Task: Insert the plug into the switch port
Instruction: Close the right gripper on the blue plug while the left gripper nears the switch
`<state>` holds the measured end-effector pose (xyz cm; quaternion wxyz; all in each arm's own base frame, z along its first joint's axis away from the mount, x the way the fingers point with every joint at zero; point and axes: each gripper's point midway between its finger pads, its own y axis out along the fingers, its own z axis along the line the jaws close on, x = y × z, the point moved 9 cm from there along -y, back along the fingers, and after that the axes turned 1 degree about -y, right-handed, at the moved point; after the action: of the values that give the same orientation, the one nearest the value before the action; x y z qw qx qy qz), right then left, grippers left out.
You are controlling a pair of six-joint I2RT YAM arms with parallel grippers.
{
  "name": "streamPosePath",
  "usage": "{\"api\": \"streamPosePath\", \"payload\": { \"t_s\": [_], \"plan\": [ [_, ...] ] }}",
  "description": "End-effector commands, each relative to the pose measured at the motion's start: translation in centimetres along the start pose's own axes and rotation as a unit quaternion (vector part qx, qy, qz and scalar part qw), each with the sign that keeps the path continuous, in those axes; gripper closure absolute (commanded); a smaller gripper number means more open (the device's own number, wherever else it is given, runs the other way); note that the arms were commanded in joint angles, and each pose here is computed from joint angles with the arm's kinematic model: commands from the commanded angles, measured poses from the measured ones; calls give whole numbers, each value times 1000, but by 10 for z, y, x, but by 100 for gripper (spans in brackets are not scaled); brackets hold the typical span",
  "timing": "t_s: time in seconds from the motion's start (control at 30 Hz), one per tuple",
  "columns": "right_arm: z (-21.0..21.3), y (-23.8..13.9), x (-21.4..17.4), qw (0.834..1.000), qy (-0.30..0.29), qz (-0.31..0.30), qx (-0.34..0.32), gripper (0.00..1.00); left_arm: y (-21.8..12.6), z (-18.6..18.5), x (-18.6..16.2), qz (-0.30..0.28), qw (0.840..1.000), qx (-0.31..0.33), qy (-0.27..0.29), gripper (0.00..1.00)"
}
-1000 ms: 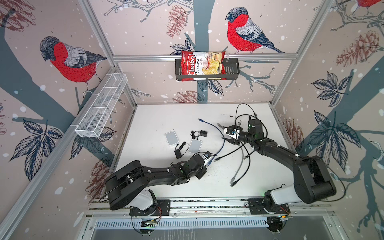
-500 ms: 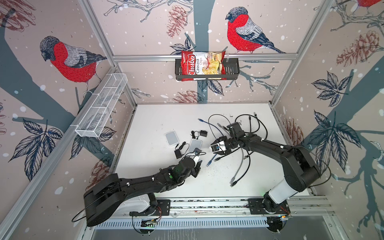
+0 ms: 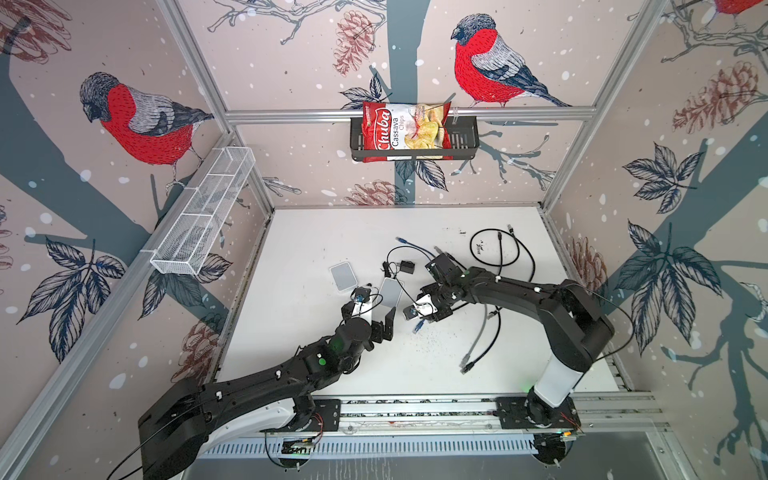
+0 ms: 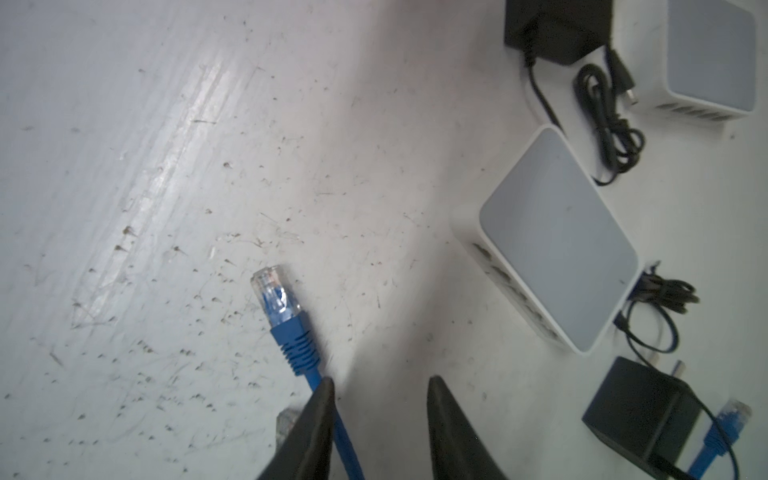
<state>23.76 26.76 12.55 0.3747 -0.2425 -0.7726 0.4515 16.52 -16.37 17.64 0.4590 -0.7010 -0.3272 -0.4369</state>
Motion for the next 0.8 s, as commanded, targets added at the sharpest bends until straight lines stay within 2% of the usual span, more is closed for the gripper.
{"api": "streamPosePath", "payload": {
  "t_s": [0.0, 0.13, 0.53, 0.77],
  "plan": [
    [9, 5, -1, 998, 22, 51, 39, 62, 5, 10, 2, 25, 998, 28, -42, 2],
    [9, 6, 4, 997, 10, 66, 42, 62, 6, 18, -2, 25, 997, 54, -52, 2],
    [20, 16, 13, 996, -9, 76, 55, 62, -2, 30, -5, -4, 995, 69, -70, 2],
    [23, 23, 18, 995, -19, 70, 63, 63, -3, 32, -8, -2, 995, 72, -69, 2]
  ]
}}
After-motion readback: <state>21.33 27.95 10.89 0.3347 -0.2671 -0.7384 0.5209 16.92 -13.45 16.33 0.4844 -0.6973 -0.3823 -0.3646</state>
